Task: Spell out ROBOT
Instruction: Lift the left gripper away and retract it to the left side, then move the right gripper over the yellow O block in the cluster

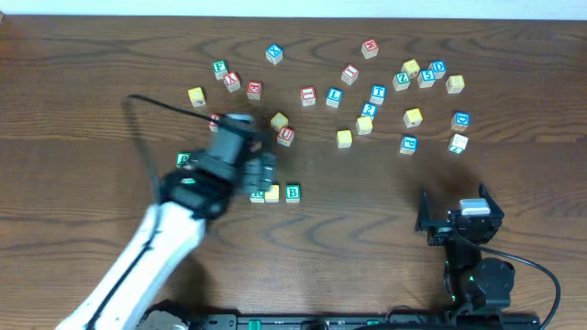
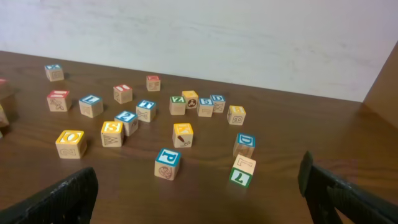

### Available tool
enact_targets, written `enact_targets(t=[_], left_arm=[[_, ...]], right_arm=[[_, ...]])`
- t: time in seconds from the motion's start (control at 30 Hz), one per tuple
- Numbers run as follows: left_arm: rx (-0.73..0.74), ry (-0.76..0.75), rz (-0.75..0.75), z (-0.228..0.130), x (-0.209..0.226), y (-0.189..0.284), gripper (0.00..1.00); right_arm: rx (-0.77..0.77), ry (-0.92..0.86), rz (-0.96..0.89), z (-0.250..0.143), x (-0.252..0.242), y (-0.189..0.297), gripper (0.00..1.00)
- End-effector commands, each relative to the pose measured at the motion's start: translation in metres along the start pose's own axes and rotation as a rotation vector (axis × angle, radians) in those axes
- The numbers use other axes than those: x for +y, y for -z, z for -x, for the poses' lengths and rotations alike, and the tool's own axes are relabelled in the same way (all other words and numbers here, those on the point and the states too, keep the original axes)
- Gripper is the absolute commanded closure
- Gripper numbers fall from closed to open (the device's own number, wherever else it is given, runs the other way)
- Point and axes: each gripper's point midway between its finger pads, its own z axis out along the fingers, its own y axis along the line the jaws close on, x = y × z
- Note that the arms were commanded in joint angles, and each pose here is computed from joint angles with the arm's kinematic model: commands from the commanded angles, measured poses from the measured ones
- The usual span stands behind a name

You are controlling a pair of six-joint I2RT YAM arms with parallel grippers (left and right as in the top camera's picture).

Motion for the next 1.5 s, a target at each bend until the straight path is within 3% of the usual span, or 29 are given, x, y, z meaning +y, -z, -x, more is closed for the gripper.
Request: enact_targets(t=[0.0, 0.13, 0.23, 1.1, 1.33, 1.47], left_arm=[[-0.07, -0.07, -0.075, 0.012, 0.036, 0.031, 0.0], [-0.143, 0.073, 0.008, 0.019, 0.088, 0.054, 0.0], [-0.139, 0.115, 0.016, 0.017, 0.098, 0.056, 0.0], [-0.121, 0.117, 0.016, 0.015, 0.099, 0.051, 0.0], [-0.121, 0.117, 0.016, 0.015, 0.099, 0.051, 0.0], [-0.121, 0.117, 0.016, 0.015, 0.099, 0.051, 0.0]], right_arm=[[0.003, 0.01, 0.004, -0.001, 0.001, 0.0, 0.01], [0.003, 0.011, 0.004, -0.001, 0.001, 0.0, 0.01], [0.004, 0.011, 0.004, -0.001, 0.001, 0.0, 0.01], [0.003, 0.01, 0.005, -0.001, 0.001, 0.0, 0.01], [-0.019, 0.01, 0.109, 0.003, 0.019, 0.001, 0.01], [-0.076, -0.082, 0.186, 0.018, 0.031, 0.004, 0.01]])
